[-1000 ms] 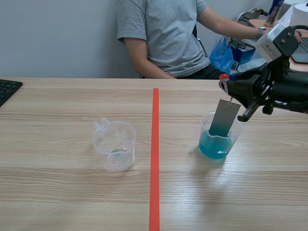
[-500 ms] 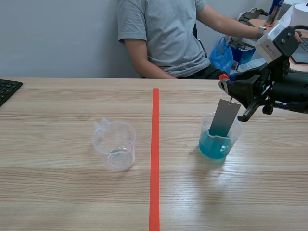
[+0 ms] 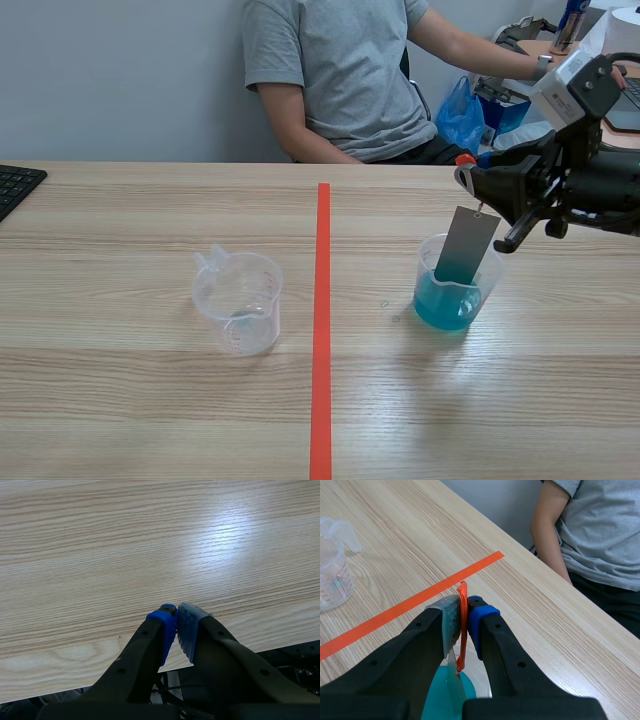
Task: Do the redox reaction experiment.
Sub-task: 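Hold the plate still in the solution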
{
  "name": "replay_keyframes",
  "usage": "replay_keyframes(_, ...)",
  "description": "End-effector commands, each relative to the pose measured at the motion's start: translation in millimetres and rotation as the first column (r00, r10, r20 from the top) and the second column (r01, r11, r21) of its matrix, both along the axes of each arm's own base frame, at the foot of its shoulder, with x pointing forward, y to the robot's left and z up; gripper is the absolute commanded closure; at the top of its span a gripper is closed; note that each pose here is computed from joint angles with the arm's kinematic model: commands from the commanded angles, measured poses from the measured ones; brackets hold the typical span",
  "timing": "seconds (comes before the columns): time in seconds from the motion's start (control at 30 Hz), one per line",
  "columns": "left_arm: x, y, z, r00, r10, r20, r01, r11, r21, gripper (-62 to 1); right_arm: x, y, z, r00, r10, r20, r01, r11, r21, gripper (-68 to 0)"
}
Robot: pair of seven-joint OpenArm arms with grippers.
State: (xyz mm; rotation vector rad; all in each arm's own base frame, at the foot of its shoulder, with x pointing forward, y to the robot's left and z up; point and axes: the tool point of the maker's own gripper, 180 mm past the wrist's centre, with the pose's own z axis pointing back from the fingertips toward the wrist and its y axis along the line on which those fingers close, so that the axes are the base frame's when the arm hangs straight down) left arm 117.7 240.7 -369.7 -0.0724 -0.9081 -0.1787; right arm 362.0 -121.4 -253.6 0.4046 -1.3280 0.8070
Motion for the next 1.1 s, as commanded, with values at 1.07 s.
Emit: replay_keyframes(1.07, 3.1, -1.9, 3.3, 1.0, -0.005, 0.018, 0.005, 1.0, -0.009, -4.6, 0.1, -0.7, 84.8, 0.993, 0.038, 0.112, -0.034, 0.999, -0.038, -1.1)
